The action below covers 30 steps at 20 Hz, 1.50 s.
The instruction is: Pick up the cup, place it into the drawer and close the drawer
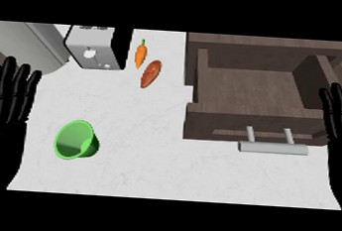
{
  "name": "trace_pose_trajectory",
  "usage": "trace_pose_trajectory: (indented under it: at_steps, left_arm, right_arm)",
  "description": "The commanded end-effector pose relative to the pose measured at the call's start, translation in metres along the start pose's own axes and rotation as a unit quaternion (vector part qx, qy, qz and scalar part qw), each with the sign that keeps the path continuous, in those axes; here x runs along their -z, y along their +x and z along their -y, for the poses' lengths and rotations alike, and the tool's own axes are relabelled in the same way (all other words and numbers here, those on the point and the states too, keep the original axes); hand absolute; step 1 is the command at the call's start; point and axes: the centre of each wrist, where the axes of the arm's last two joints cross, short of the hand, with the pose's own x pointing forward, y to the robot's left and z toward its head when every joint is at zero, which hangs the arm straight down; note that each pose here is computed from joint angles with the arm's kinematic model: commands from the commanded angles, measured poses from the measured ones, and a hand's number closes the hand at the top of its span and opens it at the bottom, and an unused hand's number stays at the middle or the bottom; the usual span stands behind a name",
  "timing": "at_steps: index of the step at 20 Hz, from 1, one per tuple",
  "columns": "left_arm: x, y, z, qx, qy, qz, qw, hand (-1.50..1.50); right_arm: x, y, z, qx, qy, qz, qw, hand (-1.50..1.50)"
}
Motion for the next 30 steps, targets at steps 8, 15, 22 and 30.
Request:
trace_pose_trajectory:
  at_steps: [8,15,22,30]
  left_arm:
    - [-0.008,-0.022,0.016,-0.035,0.148,-0.066,0.9861,-1.5]
    - [-0.002,-0.006,0.036,-0.048,0.154,-0.065,0.9847,-1.5]
    - [-0.001,-0.031,0.037,-0.028,0.163,-0.062,0.9843,-1.5]
    - [0.005,-0.034,0.017,-0.034,0.175,-0.083,0.9805,-1.5]
  right_arm:
    - [0.004,-0.006,-0.015,0.05,0.063,-0.031,0.996,-1.5]
    - [0.007,-0.013,-0.013,0.059,0.06,-0.03,0.996,-1.5]
    - [0.013,0.003,-0.029,0.058,0.059,-0.024,0.996,-1.5]
    - [0.015,0.0,-0.037,0.051,0.066,-0.02,0.996,-1.5]
